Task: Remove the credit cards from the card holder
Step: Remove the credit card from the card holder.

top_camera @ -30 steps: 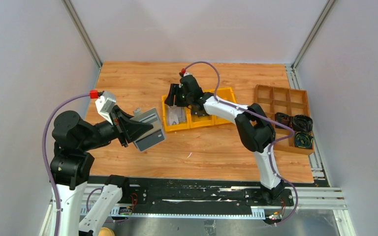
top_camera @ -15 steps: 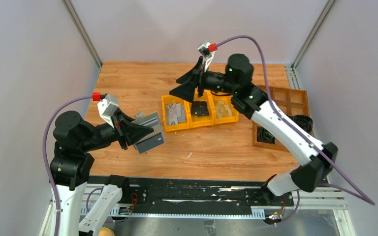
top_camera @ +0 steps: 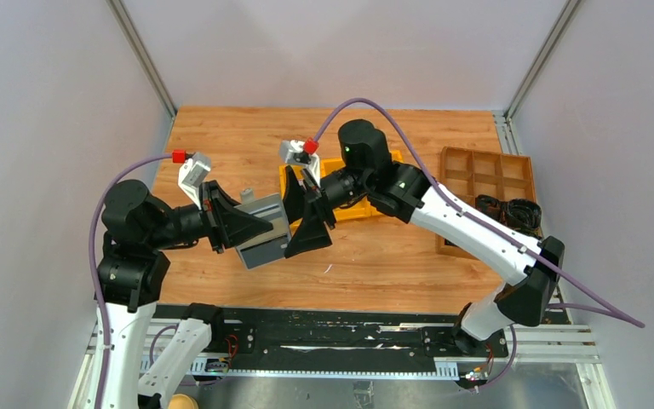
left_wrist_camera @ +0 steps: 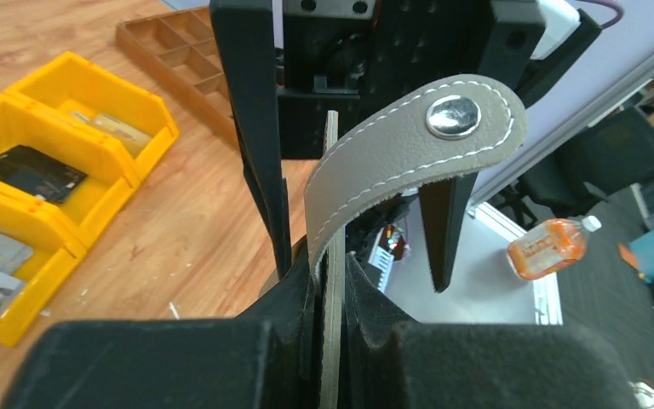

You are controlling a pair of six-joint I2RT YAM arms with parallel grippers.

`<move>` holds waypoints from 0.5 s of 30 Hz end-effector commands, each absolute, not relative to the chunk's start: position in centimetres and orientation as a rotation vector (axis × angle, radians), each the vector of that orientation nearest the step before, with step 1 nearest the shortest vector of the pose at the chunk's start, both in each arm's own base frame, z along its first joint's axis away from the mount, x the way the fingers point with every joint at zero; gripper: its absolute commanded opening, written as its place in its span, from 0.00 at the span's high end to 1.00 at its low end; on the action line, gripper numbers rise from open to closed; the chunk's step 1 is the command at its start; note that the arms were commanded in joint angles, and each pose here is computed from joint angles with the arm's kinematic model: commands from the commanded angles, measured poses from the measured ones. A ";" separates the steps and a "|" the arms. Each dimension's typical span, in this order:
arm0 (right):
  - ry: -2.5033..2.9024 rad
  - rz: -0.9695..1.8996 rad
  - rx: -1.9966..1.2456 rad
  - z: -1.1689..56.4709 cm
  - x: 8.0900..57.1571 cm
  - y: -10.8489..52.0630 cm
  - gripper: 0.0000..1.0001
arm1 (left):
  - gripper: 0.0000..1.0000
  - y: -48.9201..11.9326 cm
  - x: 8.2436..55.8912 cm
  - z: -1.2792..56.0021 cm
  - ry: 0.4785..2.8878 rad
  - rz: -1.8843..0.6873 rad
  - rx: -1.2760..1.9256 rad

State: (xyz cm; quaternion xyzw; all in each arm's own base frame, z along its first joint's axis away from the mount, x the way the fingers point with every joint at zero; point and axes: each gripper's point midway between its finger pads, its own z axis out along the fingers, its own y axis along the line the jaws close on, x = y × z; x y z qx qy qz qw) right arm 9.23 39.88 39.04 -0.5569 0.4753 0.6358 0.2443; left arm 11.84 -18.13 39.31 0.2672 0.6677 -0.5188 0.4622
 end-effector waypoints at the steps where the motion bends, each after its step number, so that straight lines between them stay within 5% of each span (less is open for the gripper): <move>1: 1.244 1.733 -1.597 39.6 7.5 39.8 0.27 | 1.00 -18.4 11.0 40.7 1.605 -1.349 0.659; 5: 1.286 1.727 -1.585 39.0 7.5 40.6 0.46 | 1.00 -18.3 11.2 39.9 1.639 -1.327 0.655; 9: 1.368 1.739 -1.537 38.4 8.3 41.6 0.97 | 1.00 -18.1 11.5 38.9 1.684 -1.303 0.646; 15: 1.375 1.817 -1.461 38.7 8.5 42.7 0.97 | 0.99 -17.9 11.6 38.0 1.708 -1.268 0.651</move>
